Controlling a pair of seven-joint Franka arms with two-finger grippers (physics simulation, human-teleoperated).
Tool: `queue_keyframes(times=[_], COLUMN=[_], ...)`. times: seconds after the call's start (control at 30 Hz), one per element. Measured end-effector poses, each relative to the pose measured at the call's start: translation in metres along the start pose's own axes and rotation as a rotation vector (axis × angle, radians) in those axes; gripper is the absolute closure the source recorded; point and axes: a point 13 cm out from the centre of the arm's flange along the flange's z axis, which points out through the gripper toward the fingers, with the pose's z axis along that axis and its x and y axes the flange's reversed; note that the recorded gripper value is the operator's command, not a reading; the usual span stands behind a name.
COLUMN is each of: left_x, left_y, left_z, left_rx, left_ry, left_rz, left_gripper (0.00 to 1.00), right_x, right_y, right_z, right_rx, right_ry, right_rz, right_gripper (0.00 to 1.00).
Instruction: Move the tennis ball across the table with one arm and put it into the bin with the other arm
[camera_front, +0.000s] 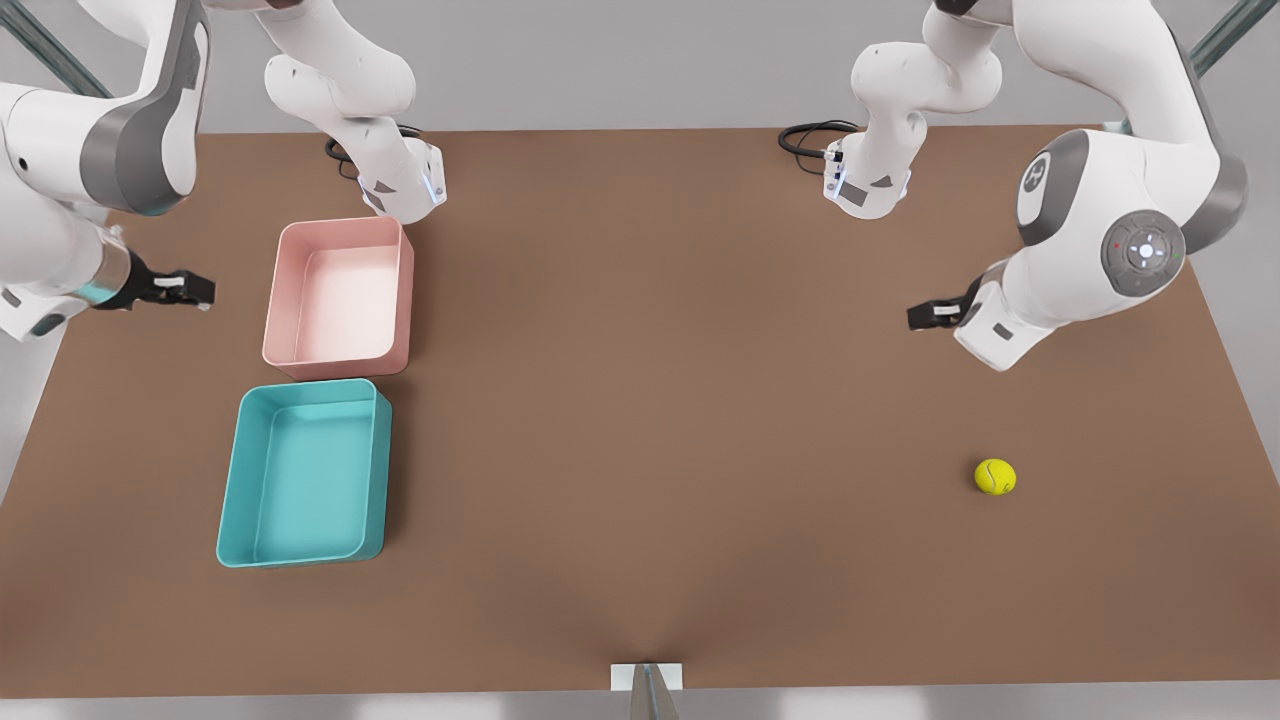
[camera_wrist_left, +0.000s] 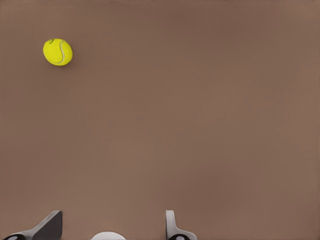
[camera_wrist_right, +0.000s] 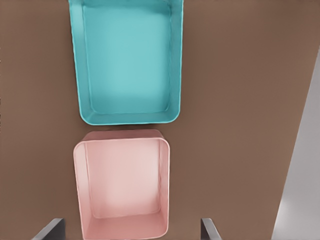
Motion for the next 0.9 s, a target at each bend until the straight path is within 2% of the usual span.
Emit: queue_keyframes(times=[0.13, 0.17, 0.2, 0.3, 0.43, 0.63, 0.73, 0.9], left_x=[-0.010, -0.014, -0.026, -0.085, -0.159, -0.218, -0.220, -0.227], left_y=[-0.003, -0.004, -0.002, 0.043, 0.117, 0.172, 0.240, 0.265], left_z=[-0.001, 0.007, 0.020, 0.079, 0.165, 0.213, 0.232, 0.250], left_rx=[0.019, 0.021, 0.024, 0.044, 0.178, 0.085, 0.034, -0.064], left_ry=[-0.036, -0.036, -0.032, -0.003, -0.004, -0.146, -0.147, -0.120], left_rz=[-0.031, -0.038, -0.046, -0.079, -0.072, 0.310, 0.493, 0.850], left_gripper=[0.00, 0.31, 0.78, 0.79, 0.79, 0.79, 0.79, 0.79], right_x=[-0.013, -0.016, -0.017, -0.022, -0.027, -0.039, -0.043, -0.050], right_y=[0.002, 0.003, 0.003, 0.002, 0.001, 0.002, -0.001, -0.006], right_z=[0.000, 0.002, 0.002, 0.004, 0.013, 0.029, 0.028, 0.034], right_rx=[0.002, 0.003, 0.004, 0.007, 0.006, 0.002, -0.011, -0.039], right_ry=[-0.043, -0.048, -0.053, -0.061, -0.049, -0.027, -0.037, -0.039], right_rz=[-0.015, -0.018, -0.020, -0.026, -0.031, -0.041, -0.037, -0.030], right_gripper=[0.00, 0.00, 0.00, 0.00, 0.00, 0.00, 0.00, 0.00])
